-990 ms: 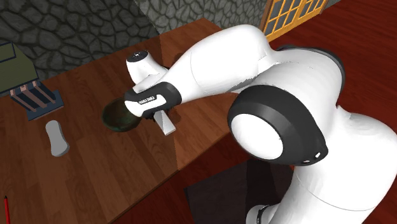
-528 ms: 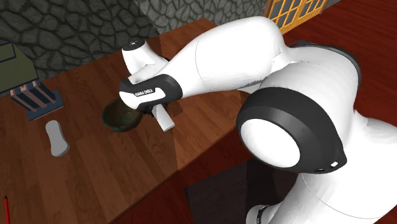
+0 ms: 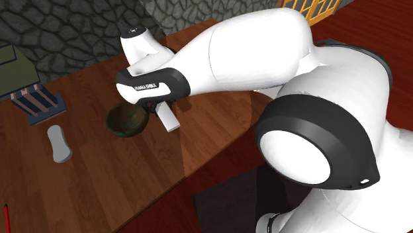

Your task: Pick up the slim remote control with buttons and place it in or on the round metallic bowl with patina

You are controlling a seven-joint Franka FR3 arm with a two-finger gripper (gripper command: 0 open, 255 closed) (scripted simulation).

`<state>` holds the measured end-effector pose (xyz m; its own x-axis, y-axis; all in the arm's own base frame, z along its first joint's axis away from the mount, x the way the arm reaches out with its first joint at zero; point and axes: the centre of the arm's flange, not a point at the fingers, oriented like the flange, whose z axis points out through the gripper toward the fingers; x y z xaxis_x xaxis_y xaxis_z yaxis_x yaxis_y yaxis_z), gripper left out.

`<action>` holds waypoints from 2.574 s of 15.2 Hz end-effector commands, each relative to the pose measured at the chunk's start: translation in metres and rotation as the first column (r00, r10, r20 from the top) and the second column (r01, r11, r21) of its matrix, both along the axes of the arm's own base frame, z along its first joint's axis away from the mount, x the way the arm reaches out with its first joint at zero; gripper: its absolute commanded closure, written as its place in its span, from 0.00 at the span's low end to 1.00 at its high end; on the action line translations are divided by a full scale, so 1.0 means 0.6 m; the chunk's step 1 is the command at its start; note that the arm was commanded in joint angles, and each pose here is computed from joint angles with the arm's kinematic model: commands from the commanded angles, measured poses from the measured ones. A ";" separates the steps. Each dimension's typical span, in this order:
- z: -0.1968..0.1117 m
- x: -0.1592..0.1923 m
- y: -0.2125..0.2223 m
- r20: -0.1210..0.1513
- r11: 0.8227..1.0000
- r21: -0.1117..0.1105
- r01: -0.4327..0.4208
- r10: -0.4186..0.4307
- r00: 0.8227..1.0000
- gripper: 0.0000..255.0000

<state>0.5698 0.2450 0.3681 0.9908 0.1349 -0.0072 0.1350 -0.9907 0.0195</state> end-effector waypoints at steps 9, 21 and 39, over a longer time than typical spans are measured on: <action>0.053 0.035 0.079 0.000 1.000 0.000 0.000 0.000 1.000 1.00; 0.033 0.121 0.264 0.000 1.000 0.000 0.000 0.000 1.000 1.00; -0.066 0.121 0.264 0.000 1.000 0.000 0.000 0.000 1.000 1.00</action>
